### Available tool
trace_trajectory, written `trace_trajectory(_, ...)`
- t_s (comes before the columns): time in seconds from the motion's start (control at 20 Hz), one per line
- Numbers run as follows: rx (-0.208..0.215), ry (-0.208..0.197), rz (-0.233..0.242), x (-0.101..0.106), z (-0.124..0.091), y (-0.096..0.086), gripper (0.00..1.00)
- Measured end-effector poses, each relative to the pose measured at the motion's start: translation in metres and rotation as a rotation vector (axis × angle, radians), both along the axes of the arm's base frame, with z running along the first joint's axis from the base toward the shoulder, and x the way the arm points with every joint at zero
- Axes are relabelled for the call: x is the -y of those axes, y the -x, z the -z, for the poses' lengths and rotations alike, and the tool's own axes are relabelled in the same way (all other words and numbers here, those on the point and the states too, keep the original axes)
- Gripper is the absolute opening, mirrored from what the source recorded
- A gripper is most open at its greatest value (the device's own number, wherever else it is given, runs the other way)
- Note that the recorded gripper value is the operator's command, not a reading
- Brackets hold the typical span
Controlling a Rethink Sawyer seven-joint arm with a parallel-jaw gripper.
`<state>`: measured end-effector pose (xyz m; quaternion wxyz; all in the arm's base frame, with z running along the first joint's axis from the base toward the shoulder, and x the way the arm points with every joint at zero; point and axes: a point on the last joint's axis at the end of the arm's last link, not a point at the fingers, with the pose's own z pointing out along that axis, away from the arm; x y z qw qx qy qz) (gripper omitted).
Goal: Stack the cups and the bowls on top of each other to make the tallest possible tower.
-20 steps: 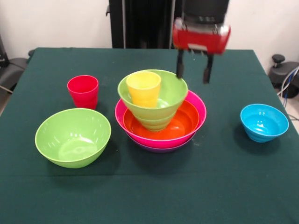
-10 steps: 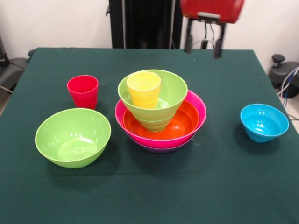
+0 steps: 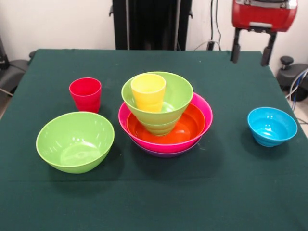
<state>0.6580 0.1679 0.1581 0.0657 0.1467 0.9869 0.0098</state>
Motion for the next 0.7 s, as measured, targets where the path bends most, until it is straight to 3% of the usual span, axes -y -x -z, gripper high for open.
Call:
trace_trajectory(0.3,-0.02,-0.001,0.002,0.0,0.024,-0.002,1.0)
trace_trajectory(0.7,-0.012,0.004,0.038,0.025,0.088,-0.003,1.0)
